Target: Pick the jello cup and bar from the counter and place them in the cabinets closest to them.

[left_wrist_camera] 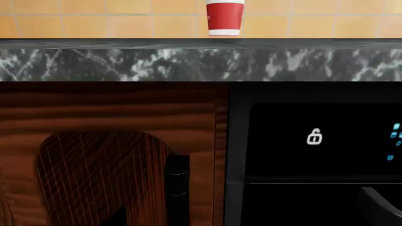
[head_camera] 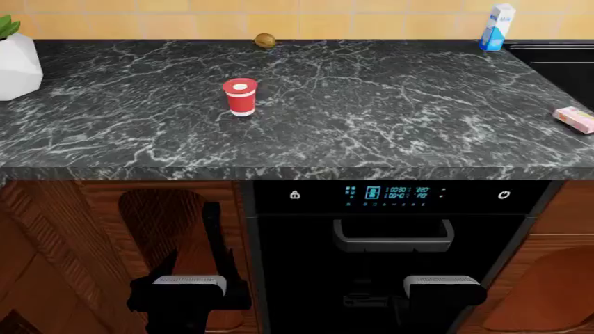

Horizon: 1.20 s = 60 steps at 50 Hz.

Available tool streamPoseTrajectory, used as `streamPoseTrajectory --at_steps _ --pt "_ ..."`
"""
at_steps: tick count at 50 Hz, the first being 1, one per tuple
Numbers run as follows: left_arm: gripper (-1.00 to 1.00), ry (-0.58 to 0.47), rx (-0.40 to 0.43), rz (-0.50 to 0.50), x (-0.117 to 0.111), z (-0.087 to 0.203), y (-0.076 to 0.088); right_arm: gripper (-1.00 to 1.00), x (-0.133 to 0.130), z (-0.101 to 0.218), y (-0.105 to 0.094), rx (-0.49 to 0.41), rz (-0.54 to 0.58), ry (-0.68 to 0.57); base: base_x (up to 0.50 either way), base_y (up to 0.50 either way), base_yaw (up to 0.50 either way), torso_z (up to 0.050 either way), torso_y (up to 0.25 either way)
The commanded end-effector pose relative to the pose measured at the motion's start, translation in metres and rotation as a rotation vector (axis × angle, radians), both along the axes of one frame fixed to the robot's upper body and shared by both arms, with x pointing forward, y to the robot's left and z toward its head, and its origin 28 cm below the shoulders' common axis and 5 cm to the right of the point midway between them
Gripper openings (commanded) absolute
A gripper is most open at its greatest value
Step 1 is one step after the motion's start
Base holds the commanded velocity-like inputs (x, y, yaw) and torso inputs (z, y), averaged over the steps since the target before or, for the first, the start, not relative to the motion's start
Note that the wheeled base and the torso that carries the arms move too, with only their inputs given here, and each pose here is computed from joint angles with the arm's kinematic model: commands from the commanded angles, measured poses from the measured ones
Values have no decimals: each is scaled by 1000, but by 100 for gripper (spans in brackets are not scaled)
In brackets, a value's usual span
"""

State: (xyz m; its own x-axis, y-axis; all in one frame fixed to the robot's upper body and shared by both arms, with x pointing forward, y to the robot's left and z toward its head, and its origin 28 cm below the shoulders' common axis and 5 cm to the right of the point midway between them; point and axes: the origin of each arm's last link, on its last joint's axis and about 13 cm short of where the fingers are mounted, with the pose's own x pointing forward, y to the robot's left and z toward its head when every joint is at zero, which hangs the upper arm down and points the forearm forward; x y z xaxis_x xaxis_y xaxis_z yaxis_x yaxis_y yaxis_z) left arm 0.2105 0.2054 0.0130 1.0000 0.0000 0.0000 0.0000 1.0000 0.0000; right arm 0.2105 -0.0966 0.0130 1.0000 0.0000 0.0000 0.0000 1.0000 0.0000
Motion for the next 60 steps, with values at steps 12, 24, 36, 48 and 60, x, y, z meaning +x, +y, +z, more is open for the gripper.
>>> streamPoseTrajectory --at_steps 12,24,36,48,60 --pt "100 -95 -12 -18 1 34 6 100 -6 36 2 37 57 -83 0 0 0 29 0" --pt "100 -356 35 -13 15 132 14 100 -3 129 -2 87 59 -286 0 0 0 50 0" --pt "100 -479 41 -47 11 174 17 100 -8 174 -9 133 48 -392 0 0 0 50 0" --pt "100 -452 83 -44 9 170 18 100 -10 171 -7 107 37 -365 294 331 0 15 0" --pt "100 -427 70 -43 11 168 17 100 -9 170 -5 63 35 -360 354 397 0 0 0"
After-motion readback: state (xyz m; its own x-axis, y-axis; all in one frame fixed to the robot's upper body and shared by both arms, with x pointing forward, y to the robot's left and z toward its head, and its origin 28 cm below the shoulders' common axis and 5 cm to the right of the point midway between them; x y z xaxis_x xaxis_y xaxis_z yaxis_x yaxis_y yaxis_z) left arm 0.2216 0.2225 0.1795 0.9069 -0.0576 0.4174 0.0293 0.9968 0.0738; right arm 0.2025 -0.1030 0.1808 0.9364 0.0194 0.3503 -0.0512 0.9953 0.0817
